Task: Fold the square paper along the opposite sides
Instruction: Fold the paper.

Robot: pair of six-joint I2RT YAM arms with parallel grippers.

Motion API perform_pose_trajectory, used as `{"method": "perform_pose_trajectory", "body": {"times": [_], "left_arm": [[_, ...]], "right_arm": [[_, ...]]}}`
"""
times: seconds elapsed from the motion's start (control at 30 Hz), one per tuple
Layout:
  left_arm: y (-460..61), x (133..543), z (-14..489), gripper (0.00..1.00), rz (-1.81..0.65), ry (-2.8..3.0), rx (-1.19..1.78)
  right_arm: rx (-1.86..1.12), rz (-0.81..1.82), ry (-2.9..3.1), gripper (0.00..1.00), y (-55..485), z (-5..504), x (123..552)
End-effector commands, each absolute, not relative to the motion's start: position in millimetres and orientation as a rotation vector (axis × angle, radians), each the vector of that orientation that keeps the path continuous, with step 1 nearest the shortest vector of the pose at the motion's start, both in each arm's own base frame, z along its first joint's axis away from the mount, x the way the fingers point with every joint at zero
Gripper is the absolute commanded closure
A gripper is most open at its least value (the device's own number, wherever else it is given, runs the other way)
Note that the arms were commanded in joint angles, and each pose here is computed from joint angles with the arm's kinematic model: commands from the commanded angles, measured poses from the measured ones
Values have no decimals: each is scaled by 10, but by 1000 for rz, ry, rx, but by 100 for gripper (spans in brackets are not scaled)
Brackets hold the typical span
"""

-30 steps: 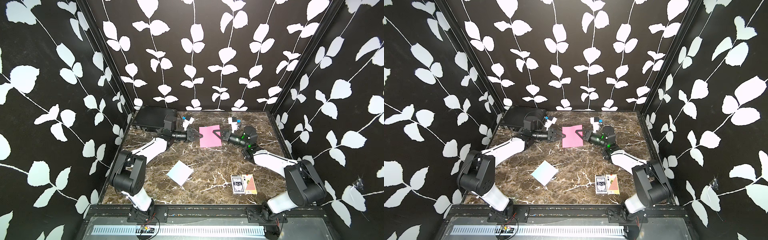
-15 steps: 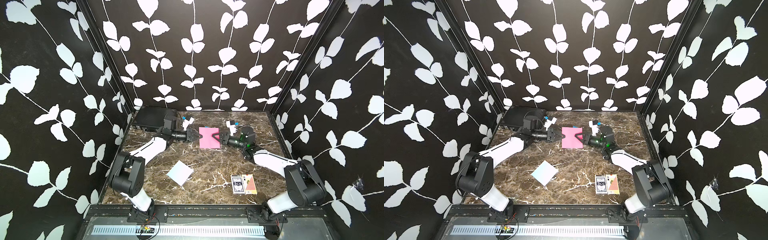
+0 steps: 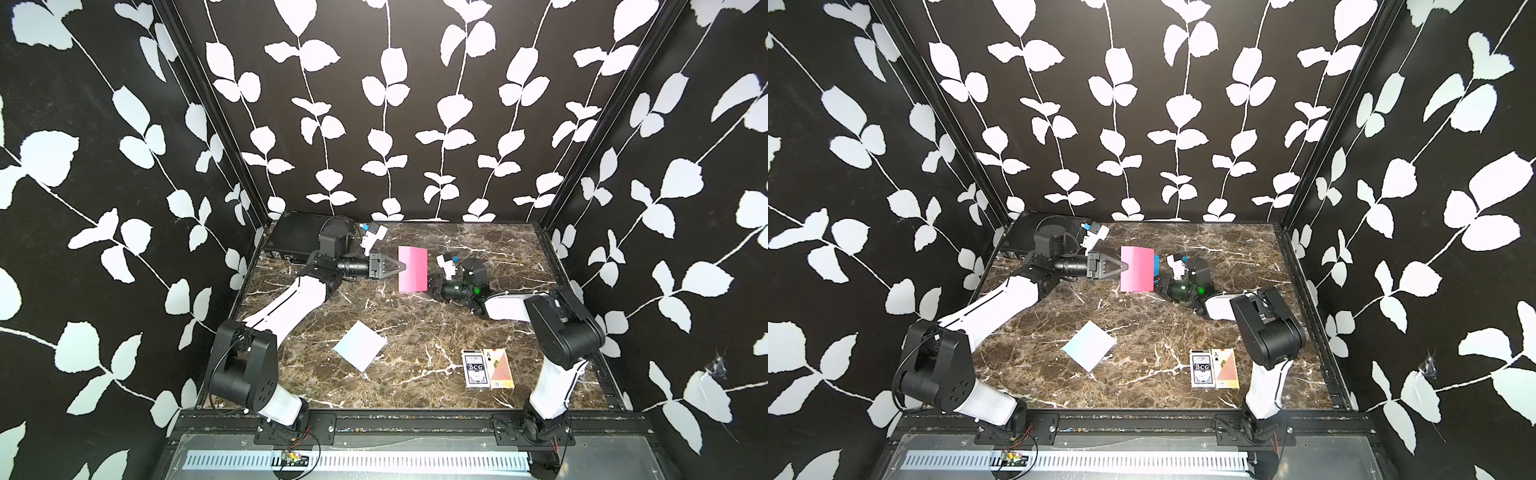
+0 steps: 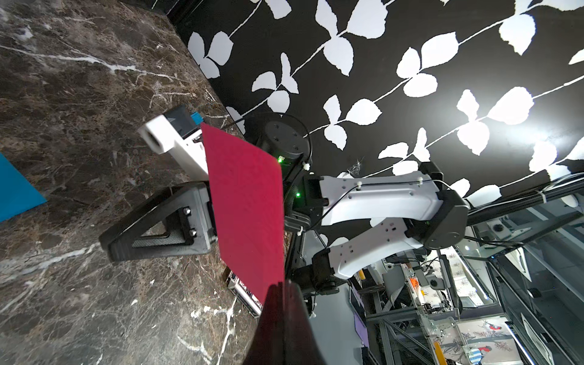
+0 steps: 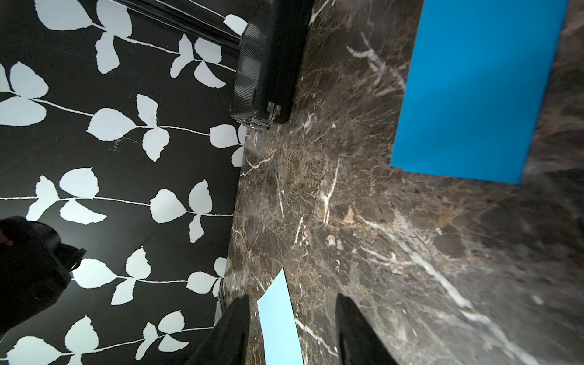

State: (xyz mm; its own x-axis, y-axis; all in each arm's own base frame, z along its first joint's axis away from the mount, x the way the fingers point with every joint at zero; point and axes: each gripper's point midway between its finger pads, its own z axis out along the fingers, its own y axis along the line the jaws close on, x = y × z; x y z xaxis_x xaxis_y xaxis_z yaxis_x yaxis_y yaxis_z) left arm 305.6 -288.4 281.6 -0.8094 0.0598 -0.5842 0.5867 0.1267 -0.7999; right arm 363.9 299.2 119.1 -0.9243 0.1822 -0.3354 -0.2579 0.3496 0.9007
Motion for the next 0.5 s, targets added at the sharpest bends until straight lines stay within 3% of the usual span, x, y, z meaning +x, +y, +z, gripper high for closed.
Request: {"method": "perform_pose_trajectory", "body": {"times": [0.0,0.47], "left_arm": [[-2889,2992,2926,100,-1744,1939,683],[-2919,3080,2793,100,-1750,1969,667]], "right_arm": [[-205,1720,2022,51,3162,1748,3664],[-205,1787,1915,52,3002,2086,3586]]}}
